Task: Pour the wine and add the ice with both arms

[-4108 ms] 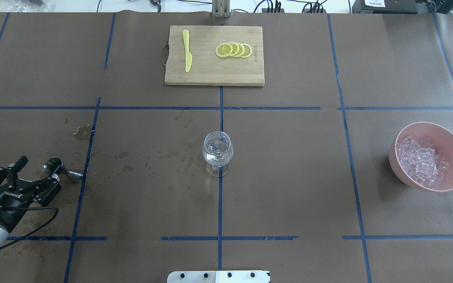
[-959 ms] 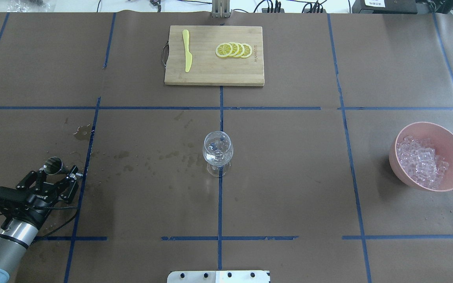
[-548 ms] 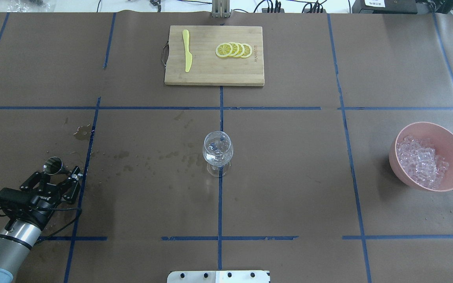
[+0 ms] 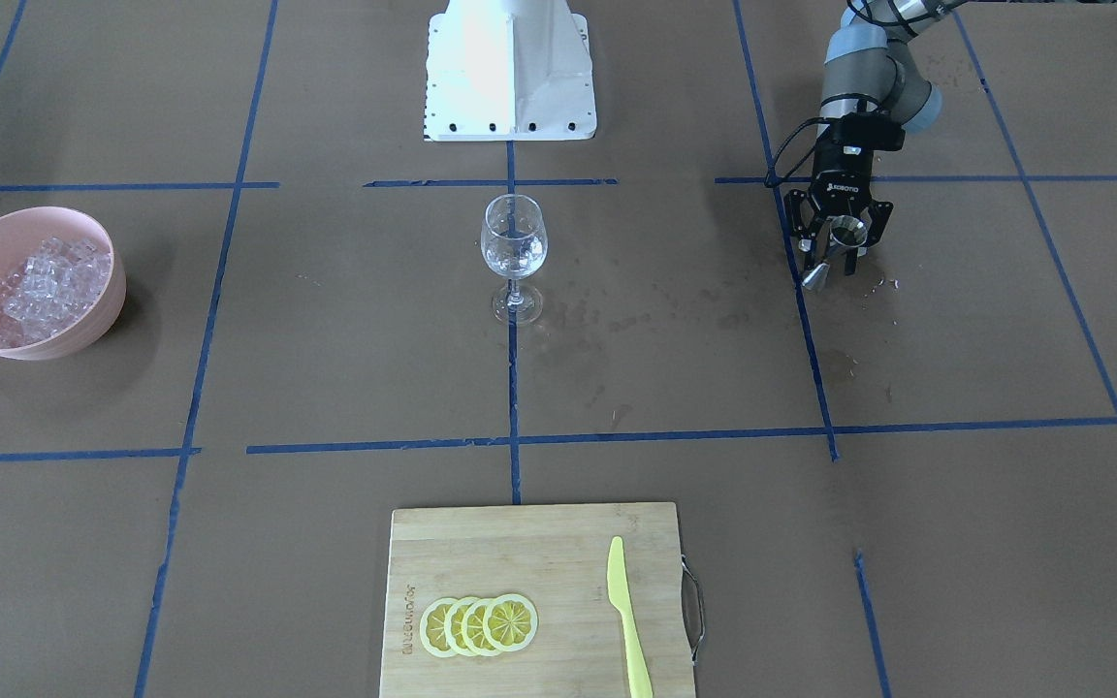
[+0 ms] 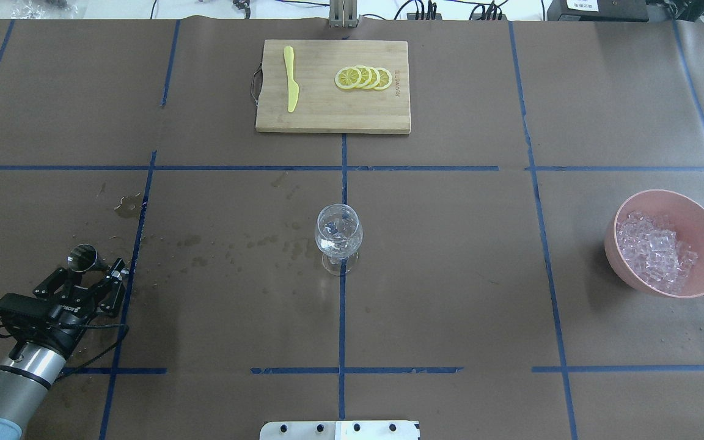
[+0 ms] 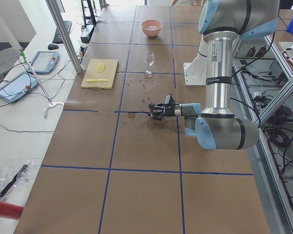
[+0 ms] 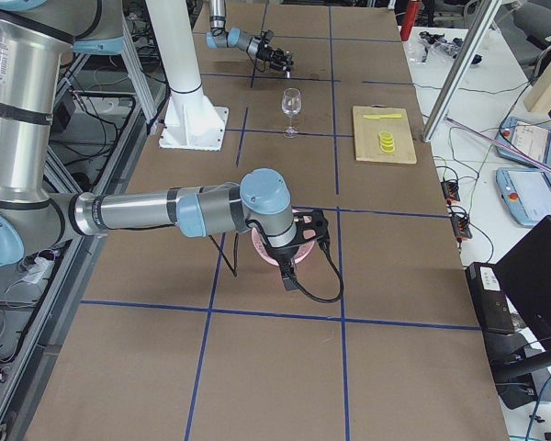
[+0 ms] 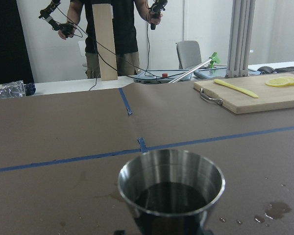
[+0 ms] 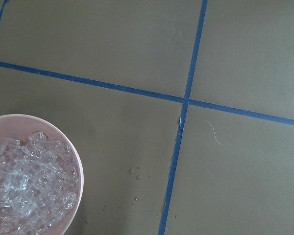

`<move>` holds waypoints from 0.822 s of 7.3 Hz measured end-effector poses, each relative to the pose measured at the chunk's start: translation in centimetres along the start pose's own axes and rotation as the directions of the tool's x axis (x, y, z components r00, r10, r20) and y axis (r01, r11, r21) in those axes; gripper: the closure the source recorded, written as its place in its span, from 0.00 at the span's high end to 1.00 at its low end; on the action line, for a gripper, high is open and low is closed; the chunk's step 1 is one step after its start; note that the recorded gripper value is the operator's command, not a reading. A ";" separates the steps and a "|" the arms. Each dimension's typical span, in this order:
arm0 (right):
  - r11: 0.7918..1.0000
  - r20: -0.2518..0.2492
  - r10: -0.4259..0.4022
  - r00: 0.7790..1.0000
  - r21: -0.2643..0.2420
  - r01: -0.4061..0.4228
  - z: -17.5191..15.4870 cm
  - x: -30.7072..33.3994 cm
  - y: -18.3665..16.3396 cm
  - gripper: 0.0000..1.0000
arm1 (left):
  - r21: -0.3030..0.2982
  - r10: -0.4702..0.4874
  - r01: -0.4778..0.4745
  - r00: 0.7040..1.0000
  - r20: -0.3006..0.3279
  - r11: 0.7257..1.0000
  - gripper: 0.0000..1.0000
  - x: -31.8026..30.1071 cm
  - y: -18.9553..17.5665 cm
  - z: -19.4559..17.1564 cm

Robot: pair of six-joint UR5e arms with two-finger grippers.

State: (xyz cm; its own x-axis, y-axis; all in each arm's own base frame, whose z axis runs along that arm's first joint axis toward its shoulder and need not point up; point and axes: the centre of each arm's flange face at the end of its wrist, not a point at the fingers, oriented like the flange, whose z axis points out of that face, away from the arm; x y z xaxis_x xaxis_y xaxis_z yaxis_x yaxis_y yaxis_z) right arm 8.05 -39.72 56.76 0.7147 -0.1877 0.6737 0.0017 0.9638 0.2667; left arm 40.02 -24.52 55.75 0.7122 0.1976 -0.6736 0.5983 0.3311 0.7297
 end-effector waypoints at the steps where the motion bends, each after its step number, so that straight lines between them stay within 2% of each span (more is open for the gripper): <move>1: 1.000 0.000 0.001 1.000 0.000 -0.001 0.0 0.1 0.0 1.00 | 0.005 -0.002 0.002 1.000 0.002 1.000 0.60 0.0 -0.1 0.0; 2: 1.000 0.000 0.003 1.000 0.000 -0.003 0.0 0.1 0.1 1.00 | 0.009 -0.003 0.003 1.000 0.005 1.000 0.57 0.0 -0.1 0.0; 3: 1.000 0.000 0.004 1.000 0.000 -0.004 0.0 0.1 0.1 1.00 | 0.011 -0.004 0.004 1.000 0.006 1.000 0.28 0.0 -0.2 0.0; 4: 1.000 0.000 0.004 1.000 0.000 -0.004 0.0 0.1 0.1 1.00 | 0.012 -0.006 0.006 1.000 0.006 1.000 0.14 0.0 -0.2 0.0; 6: 1.000 -0.001 0.004 1.000 0.000 -0.004 0.0 0.1 0.1 1.00 | 0.012 -0.014 0.014 1.000 0.002 1.000 0.14 0.0 -0.3 -0.1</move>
State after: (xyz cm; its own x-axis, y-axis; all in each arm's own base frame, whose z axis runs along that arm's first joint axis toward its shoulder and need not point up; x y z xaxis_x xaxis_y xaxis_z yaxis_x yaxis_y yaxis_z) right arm 8.14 -39.67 56.84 0.7151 -0.1833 0.6745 -0.0015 0.9646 0.2638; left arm 39.86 -24.52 55.53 0.7043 0.1911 -0.6837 0.6128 0.3226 0.7214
